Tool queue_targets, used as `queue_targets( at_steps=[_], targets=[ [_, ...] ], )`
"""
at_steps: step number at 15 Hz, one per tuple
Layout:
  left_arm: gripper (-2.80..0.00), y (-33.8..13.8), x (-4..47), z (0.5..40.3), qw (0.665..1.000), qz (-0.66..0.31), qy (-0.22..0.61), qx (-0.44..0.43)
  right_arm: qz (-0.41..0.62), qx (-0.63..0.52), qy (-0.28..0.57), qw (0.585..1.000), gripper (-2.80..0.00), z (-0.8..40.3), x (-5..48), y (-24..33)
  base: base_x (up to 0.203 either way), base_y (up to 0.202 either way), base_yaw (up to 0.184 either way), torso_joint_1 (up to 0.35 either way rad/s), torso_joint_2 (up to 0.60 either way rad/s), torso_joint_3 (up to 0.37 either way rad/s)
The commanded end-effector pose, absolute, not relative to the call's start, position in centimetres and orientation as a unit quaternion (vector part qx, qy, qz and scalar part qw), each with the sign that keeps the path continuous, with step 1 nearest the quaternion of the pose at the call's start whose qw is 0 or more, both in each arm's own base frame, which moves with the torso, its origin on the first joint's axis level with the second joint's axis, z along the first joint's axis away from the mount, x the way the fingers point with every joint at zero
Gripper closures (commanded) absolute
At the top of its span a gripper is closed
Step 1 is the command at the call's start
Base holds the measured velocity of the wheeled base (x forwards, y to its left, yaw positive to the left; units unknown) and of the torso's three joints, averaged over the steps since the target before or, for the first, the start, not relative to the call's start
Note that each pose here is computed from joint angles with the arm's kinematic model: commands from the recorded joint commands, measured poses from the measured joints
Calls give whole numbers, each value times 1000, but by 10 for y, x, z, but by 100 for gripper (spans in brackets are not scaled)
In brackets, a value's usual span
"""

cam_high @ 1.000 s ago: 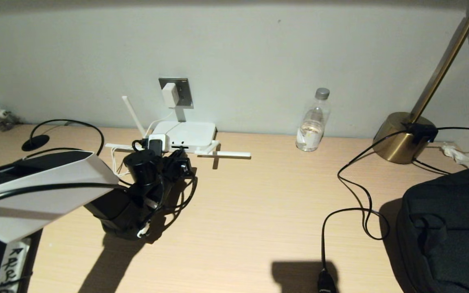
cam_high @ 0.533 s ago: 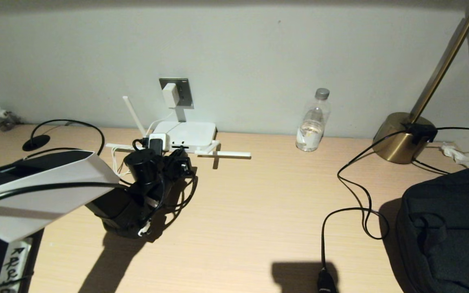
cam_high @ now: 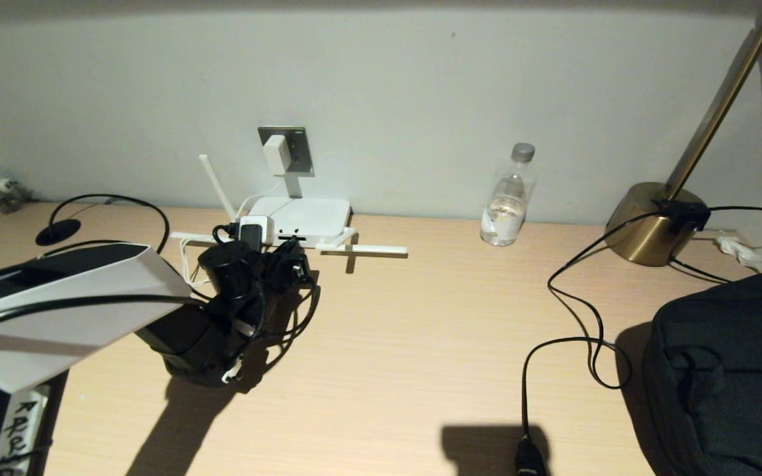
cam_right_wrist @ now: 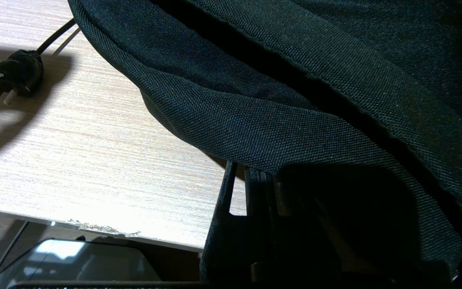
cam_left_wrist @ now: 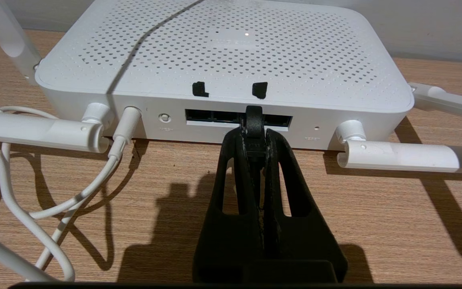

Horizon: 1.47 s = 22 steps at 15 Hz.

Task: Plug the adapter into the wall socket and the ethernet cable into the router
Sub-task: Plug cable into router interface

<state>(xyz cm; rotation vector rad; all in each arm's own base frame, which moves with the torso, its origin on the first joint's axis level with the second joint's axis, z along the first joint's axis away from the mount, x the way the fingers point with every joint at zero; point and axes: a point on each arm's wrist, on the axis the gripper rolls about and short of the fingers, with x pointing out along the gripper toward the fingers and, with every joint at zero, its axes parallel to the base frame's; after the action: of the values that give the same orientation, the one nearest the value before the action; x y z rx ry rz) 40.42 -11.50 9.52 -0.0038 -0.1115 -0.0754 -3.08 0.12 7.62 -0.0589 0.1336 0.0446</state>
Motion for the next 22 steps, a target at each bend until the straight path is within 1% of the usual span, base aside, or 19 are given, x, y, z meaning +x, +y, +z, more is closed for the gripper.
queue_targets(
  at_steps=[1,9,22],
  targets=[
    [0,-115,403,97,998,-37,-59,-3,23,-30,68,997,0,76,-31,1,0,0,0,0,0,0],
    [0,-114,399,93,998,-44,-38,3,23,-30,68,997,0,76,-31,1,0,0,0,0,0,0],
    [0,-114,401,98,998,-48,-46,1,23,-30,68,997,0,76,-31,1,0,0,0,0,0,0]
  ],
)
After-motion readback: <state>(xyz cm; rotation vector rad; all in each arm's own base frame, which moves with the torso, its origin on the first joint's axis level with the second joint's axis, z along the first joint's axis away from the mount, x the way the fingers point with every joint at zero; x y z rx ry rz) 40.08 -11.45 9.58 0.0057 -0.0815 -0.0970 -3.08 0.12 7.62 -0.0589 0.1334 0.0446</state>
